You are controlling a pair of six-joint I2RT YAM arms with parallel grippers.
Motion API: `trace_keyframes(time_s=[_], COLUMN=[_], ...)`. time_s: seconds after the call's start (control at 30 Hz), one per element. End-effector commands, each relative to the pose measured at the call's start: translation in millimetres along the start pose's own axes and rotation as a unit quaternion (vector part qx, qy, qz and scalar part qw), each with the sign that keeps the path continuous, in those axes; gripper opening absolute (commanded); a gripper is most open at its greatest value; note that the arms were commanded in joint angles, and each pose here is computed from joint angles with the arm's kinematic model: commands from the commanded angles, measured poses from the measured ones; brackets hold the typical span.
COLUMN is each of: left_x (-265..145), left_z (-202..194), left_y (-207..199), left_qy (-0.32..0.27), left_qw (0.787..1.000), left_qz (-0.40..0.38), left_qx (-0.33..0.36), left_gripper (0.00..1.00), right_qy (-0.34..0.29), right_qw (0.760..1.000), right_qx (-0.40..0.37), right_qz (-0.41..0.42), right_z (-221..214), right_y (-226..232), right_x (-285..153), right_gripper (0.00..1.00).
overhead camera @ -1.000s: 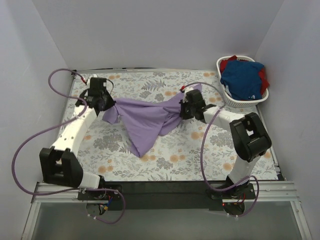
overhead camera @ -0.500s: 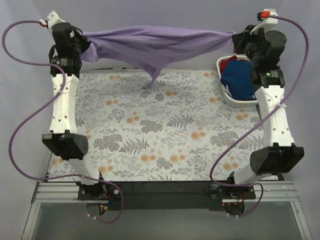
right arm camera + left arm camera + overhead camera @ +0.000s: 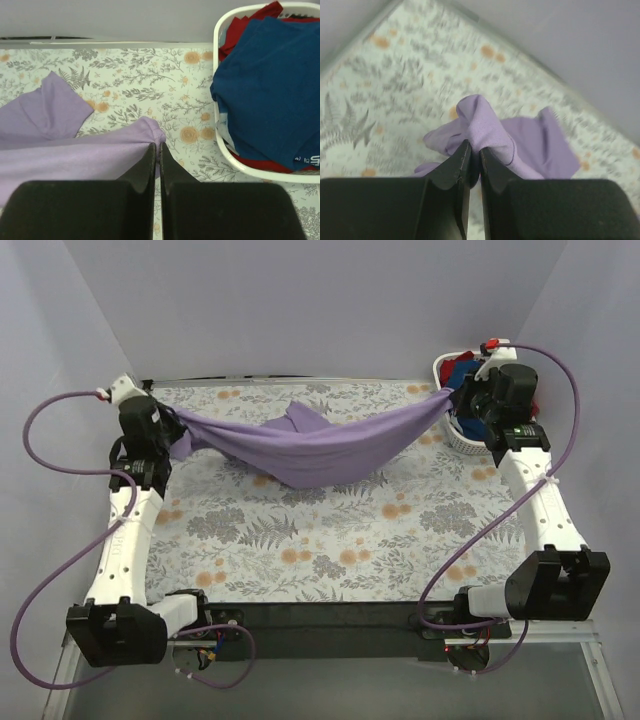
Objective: Fold and stack the t-shirts
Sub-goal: Flatten the tshirt out
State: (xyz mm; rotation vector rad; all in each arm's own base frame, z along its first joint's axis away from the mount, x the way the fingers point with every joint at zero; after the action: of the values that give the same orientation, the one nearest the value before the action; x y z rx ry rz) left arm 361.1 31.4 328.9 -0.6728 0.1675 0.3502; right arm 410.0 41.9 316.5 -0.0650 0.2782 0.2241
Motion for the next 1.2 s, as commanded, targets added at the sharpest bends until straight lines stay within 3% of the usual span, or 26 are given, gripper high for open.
trace_keyframes(time_s=[0.0,0.17,0.37,0.4,0.43,0.5,0.57,0.6,0.63,0.67,0.77,1.0,1.17], left_x=[4.3,37.8,78.3,85.3,89.3,94.2,96.1,95.0,92.7,90.1,73.3,6.4,-21.2], left_z=[-46.8,-81.7,-91.2,-97.7,-97.0,-94.9,-98.5,-102.2,-102.6,-104.1,-103.8,-116.5,-154.0], left_y=[37.0,66.6,54.8,55.7,53.8,52.3,58.5,64.1,65.8,68.0,70.9,78.2,96.2], left_qy=[0.048,0.086,0.111,0.121,0.123,0.12,0.119,0.12,0.118,0.118,0.117,0.125,0.175], left_qw=[0.998,0.991,0.989,0.987,0.987,0.987,0.986,0.985,0.985,0.985,0.985,0.989,0.982], left_qz=[0.037,0.1,0.099,0.101,0.099,0.101,0.115,0.122,0.125,0.128,0.123,0.079,0.062], left_qx=[0.006,0.024,0.015,0.018,0.02,0.022,0.023,0.022,0.021,0.018,0.016,-0.017,-0.019], left_gripper=[0.08,0.09,0.1,0.12,0.13,0.16,0.23,0.26,0.38,0.42,0.64,0.67,0.68], right_qy=[-0.029,0.018,0.034,0.022,0.04,0.061,0.085,0.095,0.133,0.128,0.166,0.212,0.214], right_qw=[0.999,0.999,0.998,0.998,0.998,0.997,0.996,0.995,0.99,0.991,0.982,0.96,0.959], right_qx=[-0.015,0.014,0.039,0.031,0.021,0.004,-0.018,-0.031,-0.037,-0.045,-0.054,-0.067,-0.061], right_qz=[-0.028,-0.025,-0.043,-0.042,-0.036,-0.039,-0.023,-0.009,-0.003,0.005,0.07,0.172,0.174], right_z=[16.5,-4.4,-5.2,9.6,2.0,-8.3,-28.5,-35.9,-71.7,-70.9,-125.1,-214.5,-242.3], right_y=[-12.9,-21.9,-29.1,-22.3,-17.2,-2.5,15.5,34.9,46.1,56.1,107.1,208.3,244.3], right_x=[-0.9,62.0,129.7,135.0,139.3,146.5,139.1,135.0,128.6,117.1,88.8,29.8,31.3], right_gripper=[0.01,0.01,0.03,0.07,0.21,0.34,0.45,0.45,0.5,0.5,0.51,0.53,0.55])
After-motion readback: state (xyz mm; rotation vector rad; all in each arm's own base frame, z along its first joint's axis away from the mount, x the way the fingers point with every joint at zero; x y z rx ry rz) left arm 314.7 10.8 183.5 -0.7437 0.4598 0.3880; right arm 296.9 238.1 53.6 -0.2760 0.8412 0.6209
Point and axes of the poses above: each gripper's point midway between its finger pads, its own x axis out along the fingers, its own y axis along the line the jaws close on, z = x × y, the point moved 2 cm from there along -x, back along the fingers, and after that the axes turned 11 degrees about -x, right-handed, at the moved point
